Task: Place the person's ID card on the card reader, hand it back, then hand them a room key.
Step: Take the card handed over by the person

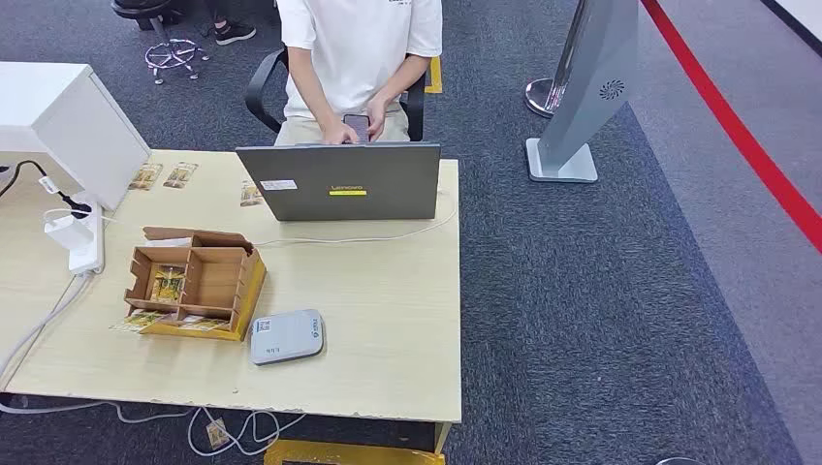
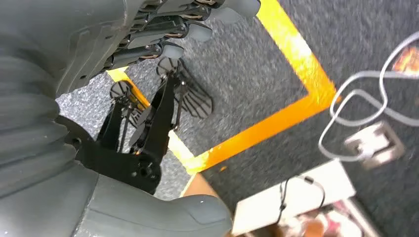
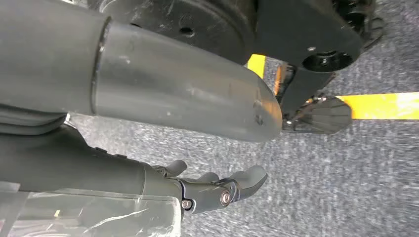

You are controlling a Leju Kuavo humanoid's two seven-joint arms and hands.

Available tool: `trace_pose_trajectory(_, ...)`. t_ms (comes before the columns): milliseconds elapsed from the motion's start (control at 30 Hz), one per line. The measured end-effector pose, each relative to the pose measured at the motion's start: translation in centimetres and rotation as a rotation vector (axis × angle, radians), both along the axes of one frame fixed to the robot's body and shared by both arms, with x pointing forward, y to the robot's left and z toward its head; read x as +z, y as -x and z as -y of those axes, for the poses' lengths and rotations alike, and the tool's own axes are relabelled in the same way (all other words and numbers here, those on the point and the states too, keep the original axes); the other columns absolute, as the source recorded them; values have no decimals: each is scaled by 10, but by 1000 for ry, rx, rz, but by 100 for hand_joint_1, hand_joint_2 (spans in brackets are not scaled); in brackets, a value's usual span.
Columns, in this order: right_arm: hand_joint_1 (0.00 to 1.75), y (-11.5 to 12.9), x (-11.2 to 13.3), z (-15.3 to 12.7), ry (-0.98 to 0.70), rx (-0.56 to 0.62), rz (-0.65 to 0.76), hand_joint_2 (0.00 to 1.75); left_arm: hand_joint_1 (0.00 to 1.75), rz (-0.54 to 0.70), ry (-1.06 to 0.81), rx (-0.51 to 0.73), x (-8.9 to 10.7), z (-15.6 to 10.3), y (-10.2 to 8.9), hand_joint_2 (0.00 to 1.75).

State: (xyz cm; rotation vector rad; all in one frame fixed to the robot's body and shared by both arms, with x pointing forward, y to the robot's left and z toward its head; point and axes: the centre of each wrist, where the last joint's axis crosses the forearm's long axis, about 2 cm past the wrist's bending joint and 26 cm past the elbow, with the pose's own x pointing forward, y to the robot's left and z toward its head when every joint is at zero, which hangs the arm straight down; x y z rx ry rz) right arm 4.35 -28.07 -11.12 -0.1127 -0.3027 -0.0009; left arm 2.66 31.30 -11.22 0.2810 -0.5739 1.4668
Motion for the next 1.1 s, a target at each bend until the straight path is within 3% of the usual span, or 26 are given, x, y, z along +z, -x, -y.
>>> trace_pose_trajectory(200,0,3,0,0,0,-4,-7,0,0,26,-136,130,0,-1,0,175)
trace_pose_trajectory(467,0,5,0,-5,9,-23,-10,0,0,229,-335,341,3,-7,-4,175)
trace_pose_trajectory(600,0,6,0,-8,6,-28,-9,0,0,269,-377,341,5,-12,-5,175)
trace_pose_trajectory(767,0,7,0,-13,7,-52,-9,0,0,443,-513,315,15,-30,-7,175)
trace_pose_trajectory(933,0,9,0,-20,-5,-50,-13,0,0,634,-688,285,37,-49,-8,175)
trace_pose_trajectory(1100,0,9,0,-21,-11,-39,-12,0,0,873,-886,193,71,-74,-10,175)
